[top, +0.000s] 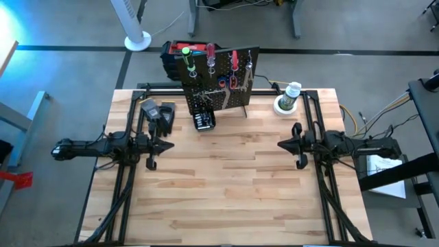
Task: Hang tools onto peg board
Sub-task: Return to Home Position
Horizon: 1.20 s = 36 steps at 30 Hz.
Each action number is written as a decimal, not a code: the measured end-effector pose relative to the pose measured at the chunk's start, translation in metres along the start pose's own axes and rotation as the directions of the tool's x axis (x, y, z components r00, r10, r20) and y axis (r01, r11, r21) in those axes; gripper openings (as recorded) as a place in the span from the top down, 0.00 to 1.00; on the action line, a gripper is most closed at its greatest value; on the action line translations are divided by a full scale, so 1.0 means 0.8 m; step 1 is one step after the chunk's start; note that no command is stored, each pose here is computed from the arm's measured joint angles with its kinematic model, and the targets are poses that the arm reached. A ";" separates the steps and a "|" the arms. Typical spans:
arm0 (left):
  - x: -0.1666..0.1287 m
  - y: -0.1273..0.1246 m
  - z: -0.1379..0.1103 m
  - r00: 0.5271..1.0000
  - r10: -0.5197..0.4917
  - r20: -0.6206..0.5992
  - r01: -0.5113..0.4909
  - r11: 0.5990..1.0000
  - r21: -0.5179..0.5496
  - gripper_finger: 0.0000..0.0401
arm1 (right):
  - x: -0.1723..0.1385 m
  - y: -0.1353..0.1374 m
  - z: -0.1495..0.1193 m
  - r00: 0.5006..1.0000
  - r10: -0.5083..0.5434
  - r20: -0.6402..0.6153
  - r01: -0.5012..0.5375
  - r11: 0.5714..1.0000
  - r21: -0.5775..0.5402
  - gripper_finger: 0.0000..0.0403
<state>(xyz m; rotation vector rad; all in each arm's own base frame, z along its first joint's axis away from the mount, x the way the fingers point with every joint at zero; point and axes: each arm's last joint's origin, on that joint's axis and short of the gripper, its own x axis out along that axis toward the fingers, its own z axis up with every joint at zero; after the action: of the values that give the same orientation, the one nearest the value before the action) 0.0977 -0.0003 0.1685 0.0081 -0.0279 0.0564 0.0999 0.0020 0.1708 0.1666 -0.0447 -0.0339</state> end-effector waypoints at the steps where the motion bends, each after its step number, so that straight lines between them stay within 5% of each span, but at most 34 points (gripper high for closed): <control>1: 0.000 0.000 0.000 1.000 0.000 -0.001 0.000 1.000 0.000 1.00 | 0.000 0.000 0.000 1.000 0.000 -0.001 0.000 1.000 0.020 1.00; 36: 0.001 0.000 -0.001 1.000 0.004 -0.010 -0.004 1.000 0.001 1.00 | 0.001 0.000 -0.001 1.000 0.000 -0.007 0.001 0.999 0.043 1.00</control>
<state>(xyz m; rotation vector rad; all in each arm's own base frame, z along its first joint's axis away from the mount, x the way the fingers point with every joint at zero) 0.0987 -0.0002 0.1678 0.0083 -0.0178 0.0600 0.1007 0.0020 0.1702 0.2098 -0.0380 -0.0329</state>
